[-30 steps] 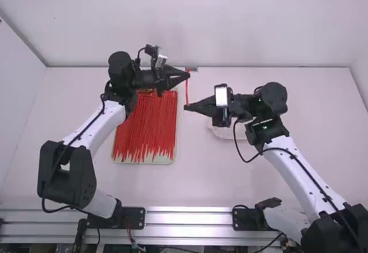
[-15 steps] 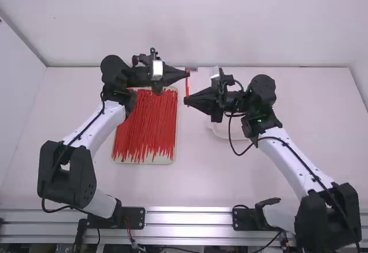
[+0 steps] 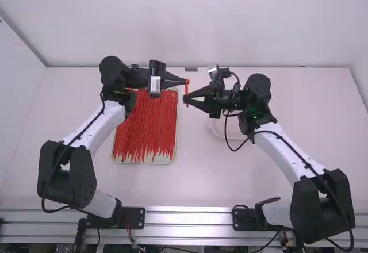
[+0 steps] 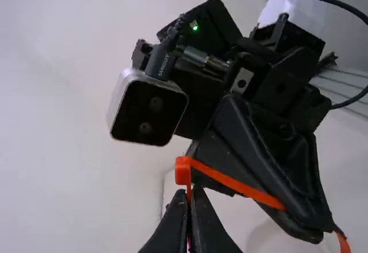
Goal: Fasten the cable tie
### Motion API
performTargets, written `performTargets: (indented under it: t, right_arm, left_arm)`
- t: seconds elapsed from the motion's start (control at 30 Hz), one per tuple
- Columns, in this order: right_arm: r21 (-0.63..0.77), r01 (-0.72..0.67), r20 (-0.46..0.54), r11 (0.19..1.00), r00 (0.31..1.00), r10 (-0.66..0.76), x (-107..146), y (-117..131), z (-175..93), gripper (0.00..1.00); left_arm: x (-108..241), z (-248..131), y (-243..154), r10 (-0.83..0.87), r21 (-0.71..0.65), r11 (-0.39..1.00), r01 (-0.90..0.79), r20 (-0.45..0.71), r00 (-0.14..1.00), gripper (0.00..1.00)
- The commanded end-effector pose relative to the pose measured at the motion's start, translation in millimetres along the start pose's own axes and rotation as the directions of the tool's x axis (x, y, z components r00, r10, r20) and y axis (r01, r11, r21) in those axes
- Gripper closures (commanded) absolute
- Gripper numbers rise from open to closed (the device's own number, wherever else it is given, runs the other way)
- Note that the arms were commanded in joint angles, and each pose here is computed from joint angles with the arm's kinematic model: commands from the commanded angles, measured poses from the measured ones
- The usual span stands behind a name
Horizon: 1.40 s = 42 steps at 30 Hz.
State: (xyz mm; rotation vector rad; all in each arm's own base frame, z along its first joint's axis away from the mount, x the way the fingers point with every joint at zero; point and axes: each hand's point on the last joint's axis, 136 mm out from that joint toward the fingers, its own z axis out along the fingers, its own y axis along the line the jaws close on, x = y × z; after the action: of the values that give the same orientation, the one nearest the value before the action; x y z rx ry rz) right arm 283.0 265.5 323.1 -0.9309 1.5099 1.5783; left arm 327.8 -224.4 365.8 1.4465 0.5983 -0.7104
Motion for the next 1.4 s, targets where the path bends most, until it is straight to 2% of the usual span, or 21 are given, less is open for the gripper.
performTargets:
  t: [0.0,0.23,0.37,1.37]
  right_arm:
    - [0.003,-0.023,0.013,1.0,1.0,0.023,-10,2,0,1.0]
    - [-0.009,-0.055,0.007,0.998,0.998,0.055,-8,5,5,1.0]
    - [-0.011,-0.07,0.006,0.997,0.998,0.07,-8,6,5,1.0]
    - [0.004,-0.075,0.032,0.997,0.997,0.075,-15,4,4,1.0]
  left_arm:
    - [-8,-2,2,0.087,0.008,0.996,-0.087,0.003,0.996,0.98]
    - [-5,-2,16,0.116,-0.067,0.991,-0.117,-0.025,0.993,0.98]
    - [-5,-2,16,0.171,-0.069,0.983,-0.172,-0.029,0.985,0.98]
    - [-8,-4,15,0.201,-0.059,0.978,-0.202,-0.024,0.979,0.98]
